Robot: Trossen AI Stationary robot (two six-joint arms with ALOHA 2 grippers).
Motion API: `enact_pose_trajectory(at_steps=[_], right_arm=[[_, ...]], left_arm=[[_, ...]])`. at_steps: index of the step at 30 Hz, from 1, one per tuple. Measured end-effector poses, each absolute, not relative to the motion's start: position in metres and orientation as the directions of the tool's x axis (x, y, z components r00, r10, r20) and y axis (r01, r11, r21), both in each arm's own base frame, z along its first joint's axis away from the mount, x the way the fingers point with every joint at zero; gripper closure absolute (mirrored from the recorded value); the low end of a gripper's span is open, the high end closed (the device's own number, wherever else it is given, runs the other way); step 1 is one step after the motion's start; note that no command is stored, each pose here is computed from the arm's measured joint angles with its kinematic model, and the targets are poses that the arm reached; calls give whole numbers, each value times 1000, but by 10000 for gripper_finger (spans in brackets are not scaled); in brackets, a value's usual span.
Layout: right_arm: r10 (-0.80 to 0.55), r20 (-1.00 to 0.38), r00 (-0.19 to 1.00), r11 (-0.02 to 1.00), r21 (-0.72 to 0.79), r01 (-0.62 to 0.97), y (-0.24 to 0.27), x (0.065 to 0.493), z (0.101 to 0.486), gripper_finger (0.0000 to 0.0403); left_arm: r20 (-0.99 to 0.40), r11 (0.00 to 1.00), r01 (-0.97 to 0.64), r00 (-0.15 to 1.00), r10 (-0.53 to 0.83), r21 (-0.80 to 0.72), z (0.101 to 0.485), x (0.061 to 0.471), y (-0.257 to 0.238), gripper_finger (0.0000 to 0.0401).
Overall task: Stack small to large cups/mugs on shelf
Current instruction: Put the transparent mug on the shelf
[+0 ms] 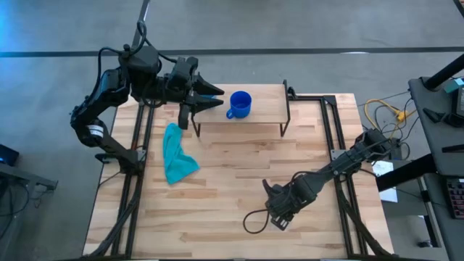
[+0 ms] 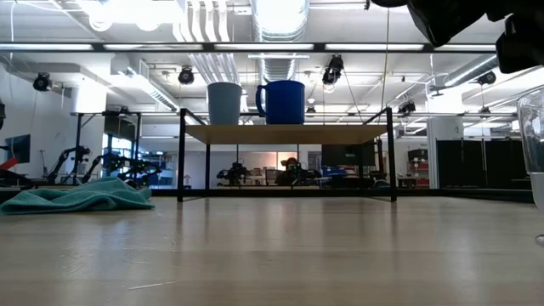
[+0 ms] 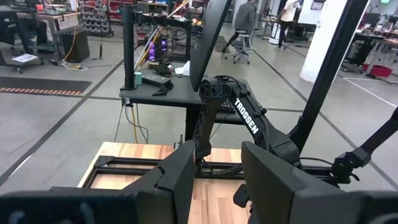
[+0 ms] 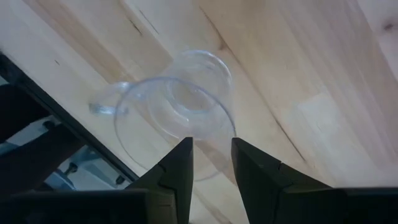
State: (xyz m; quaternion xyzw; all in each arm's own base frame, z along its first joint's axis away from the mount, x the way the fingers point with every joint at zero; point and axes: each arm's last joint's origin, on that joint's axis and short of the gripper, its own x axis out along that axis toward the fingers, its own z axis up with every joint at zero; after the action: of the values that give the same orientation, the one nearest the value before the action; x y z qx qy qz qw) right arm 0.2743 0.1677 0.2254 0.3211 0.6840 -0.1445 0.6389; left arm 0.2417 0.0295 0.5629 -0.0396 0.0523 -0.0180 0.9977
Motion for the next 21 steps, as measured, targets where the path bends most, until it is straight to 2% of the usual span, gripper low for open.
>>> enact_pose_trajectory(at_steps=[15, 21], right_arm=[[232, -972, 44, 750, 208, 628, 167, 275, 223, 301], [236, -971, 49, 751, 214, 625, 168, 276, 225, 303]], left_arm=[[-103, 996, 32, 994, -40, -80, 563, 242, 30, 283], [-103, 999, 36, 994, -39, -38, 563, 242, 30, 283]])
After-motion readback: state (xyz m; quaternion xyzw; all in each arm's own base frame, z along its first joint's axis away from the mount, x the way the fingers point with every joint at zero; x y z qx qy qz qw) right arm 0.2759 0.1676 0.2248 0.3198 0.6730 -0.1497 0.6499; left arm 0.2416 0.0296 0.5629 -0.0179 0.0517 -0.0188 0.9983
